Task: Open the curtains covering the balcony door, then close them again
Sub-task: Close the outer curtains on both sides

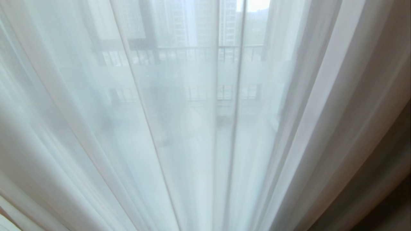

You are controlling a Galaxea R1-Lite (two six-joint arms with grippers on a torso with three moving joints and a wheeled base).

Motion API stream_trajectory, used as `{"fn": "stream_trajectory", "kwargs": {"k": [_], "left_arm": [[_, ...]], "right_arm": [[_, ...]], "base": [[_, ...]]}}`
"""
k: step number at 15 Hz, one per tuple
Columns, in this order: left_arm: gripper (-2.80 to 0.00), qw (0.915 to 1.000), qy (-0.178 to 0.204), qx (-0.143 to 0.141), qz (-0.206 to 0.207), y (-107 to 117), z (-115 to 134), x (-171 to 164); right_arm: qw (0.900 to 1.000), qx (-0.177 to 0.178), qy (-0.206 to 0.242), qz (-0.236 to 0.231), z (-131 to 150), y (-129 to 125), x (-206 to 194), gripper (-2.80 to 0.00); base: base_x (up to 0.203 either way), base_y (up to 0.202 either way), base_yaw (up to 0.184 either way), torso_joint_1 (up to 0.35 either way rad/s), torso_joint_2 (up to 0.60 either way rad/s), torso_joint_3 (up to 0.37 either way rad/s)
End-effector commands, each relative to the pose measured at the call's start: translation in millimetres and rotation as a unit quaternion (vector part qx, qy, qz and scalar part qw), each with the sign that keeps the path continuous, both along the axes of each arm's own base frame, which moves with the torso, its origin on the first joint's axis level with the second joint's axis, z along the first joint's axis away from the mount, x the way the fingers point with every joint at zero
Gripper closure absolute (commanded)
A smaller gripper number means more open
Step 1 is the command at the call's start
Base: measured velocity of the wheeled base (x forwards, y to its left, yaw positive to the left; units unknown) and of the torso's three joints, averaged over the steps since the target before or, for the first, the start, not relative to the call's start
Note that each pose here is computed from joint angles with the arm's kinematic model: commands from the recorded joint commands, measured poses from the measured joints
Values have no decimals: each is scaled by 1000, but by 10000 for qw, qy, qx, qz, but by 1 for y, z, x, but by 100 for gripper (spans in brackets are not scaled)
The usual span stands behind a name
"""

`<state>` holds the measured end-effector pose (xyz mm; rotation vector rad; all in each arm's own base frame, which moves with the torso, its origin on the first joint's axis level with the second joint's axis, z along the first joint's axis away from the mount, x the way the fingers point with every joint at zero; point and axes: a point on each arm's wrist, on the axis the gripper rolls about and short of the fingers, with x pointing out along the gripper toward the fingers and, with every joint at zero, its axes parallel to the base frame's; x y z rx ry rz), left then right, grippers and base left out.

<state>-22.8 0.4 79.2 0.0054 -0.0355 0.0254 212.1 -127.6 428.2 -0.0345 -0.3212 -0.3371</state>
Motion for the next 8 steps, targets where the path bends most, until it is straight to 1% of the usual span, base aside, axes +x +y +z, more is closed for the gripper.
{"fn": "stream_trajectory", "kwargs": {"k": [1,5,8], "left_arm": [[0,10000,-6,2,5,0,0,0],[0,10000,-4,2,6,0,0,0],[0,10000,-6,2,11,0,0,0]], "right_arm": [[10000,3,7,30,0,0,2,0],[9994,-68,-125,331,7,19,-1,0],[9963,-142,-284,797,17,46,-8,0]], "base": [[0,0,0,0,0,0],[0,0,0,0,0,0],[0,0,0,0,0,0]]}}
